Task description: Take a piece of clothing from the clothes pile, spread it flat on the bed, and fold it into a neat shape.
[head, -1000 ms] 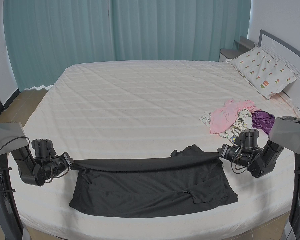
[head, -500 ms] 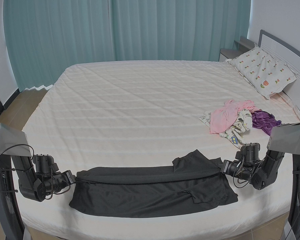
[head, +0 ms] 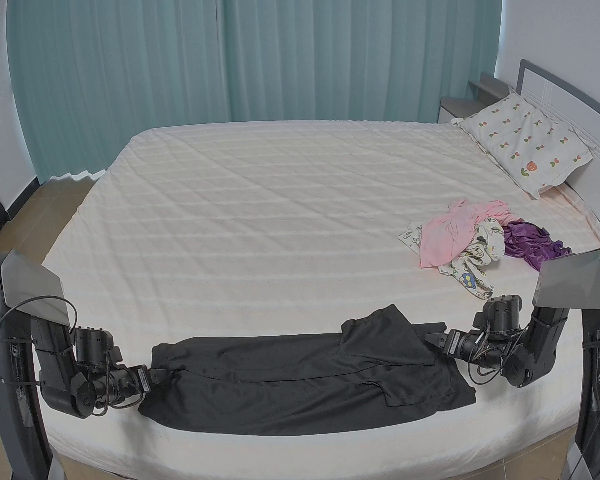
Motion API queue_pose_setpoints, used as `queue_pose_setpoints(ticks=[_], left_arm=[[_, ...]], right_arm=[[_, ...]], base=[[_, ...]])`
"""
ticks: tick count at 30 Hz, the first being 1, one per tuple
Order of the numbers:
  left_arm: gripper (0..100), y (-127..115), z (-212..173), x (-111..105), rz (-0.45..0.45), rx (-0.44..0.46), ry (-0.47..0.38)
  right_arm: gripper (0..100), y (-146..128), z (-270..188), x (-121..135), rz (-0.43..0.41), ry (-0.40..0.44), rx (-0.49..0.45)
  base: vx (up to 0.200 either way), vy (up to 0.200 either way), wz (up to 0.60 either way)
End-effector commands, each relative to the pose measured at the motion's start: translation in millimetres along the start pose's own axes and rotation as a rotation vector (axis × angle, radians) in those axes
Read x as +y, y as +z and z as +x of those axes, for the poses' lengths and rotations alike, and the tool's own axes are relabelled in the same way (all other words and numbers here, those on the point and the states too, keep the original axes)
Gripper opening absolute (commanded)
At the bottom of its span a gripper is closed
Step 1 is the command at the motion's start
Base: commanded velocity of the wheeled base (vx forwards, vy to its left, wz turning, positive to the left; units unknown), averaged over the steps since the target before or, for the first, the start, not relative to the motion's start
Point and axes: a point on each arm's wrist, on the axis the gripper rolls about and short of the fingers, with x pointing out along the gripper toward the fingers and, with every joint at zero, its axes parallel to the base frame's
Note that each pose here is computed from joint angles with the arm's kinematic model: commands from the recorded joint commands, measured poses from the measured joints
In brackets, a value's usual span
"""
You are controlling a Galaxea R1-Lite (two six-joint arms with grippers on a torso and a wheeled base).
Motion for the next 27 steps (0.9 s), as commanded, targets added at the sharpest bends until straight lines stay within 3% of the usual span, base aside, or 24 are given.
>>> queue_pose_setpoints(ticks=[1,4,6,9,15,20,27], left_arm=[[100,-5,-2,0,-0.005,0.02,0.01],[100,-1,-5,2,-0.03,-0.001,0.012],[100,8,-11,1,-0.094,-0.049,0.003],[100,28,-24,-6,-0.242,-0.13,-0.051],[100,50,-38,-17,-0.34,-0.212,-0.137],[100,54,-34,-22,-0.458,-0.189,-0.209],[100,45,-22,-18,-0.472,-0.142,-0.22]], right_arm=[[100,16,-8,2,0.015,0.019,-0.051],[100,33,-16,10,0.023,0.048,-0.105],[100,39,-19,15,0.025,0.083,-0.113],[100,36,-19,27,0.039,0.161,-0.074],[100,16,-7,45,0.025,0.236,0.024],[100,3,8,43,0.025,0.223,0.095],[100,3,18,37,0.033,0.199,0.121]], base=[[0.0,0.0,0.0],[0.0,0.0,0.0],[0.0,0.0,0.0],[0.0,0.0,0.0],[0.0,0.0,0.0],[0.0,0.0,0.0],[0.0,0.0,0.0]])
